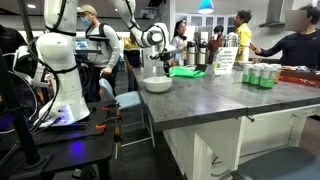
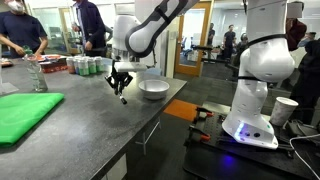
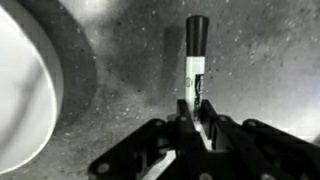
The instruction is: Remove the marker from the bowl
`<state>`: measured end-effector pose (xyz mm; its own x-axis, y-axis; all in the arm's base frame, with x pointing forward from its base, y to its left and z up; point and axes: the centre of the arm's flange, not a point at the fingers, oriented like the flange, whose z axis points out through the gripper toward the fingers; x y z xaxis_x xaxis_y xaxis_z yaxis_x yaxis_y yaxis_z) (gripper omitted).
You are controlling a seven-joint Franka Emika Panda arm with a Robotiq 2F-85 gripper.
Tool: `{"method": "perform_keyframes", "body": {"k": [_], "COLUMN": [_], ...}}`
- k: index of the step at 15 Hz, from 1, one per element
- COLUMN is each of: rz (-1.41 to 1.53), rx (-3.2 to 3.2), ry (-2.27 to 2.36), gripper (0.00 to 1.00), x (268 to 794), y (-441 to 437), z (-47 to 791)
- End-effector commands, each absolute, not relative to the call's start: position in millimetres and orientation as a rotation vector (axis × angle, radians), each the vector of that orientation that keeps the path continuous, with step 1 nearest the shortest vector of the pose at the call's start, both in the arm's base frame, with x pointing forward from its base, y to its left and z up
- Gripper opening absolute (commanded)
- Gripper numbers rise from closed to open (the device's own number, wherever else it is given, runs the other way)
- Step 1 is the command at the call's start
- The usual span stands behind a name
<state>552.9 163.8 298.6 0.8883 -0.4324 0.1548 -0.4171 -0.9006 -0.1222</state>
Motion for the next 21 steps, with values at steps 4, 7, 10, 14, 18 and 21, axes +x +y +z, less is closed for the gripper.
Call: {"method": "perform_keyframes", "body": {"k": [4,7,10,14,18,21], "rz": [-0.208,-0.162,-0.138,-0.128,-0.152,-0.186], "rx": [-2.999,-3.001,-3.025,-3.046,-3.033,-3.026], "ry": [0.116,-0.016,-0.061,-0.03,-0.019,-0.003], "gripper": [0.05,0.05,0.05,0.43,0.64,0.88], "x": [493,482,481,484,487,487], "y": [197,206,204,195,189,189], "z": [282,282,281,276,280,290]}}
